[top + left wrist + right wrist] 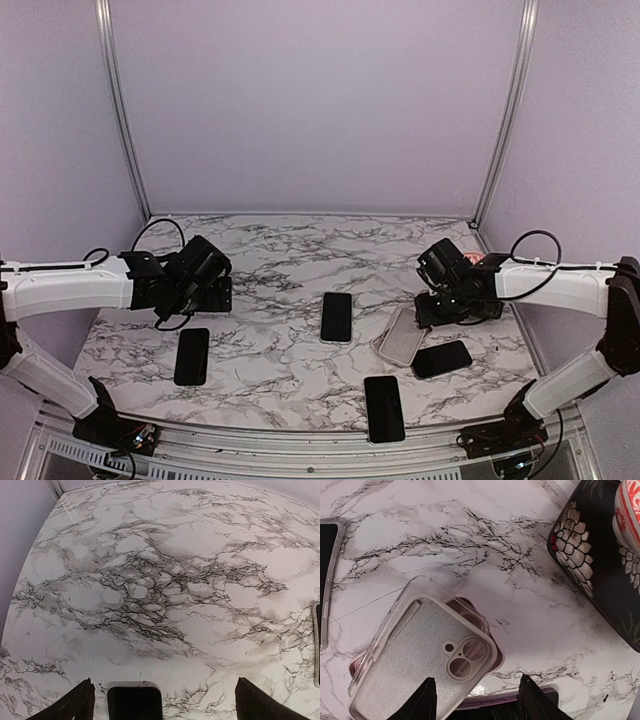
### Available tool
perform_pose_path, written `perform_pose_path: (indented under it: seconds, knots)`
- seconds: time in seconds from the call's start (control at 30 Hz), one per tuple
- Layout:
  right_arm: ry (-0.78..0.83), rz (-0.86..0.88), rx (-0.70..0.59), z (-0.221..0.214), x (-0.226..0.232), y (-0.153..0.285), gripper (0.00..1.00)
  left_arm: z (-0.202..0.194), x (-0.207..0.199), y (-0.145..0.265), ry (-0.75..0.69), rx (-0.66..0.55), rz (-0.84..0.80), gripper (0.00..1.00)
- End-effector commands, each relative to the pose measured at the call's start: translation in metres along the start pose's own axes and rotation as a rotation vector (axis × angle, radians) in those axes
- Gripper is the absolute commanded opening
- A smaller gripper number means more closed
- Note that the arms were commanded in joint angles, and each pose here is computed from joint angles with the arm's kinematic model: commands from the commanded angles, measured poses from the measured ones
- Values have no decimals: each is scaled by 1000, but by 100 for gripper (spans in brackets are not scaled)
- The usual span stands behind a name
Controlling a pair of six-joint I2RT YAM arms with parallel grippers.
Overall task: Put the phone into the phone case
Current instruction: Pick up the phone case from the phone case.
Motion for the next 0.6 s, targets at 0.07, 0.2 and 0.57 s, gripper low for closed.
perform_pose_path:
  seconds: [0.07,0.2,0.57]
  knots:
    - [-73,100,21,-2,14,-13,53,1,-9,-11,-70,0,26,99]
    - [-77,92,75,-15,15,-24,46,4,-11,-11,-90,-13,24,99]
    - [-74,77,91,-16,13,-24,0,3,-10,-12,-100,-19,18,99]
Point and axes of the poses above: each gripper's point midway between its finger pads, its own y axis back along the fingers, its own x axis along the line the jaws close on, z = x × y, the point moved 5 cm from there along y, back along the fingers, and after that the axes turned 9 degrees about y, right-handed, at the moved point
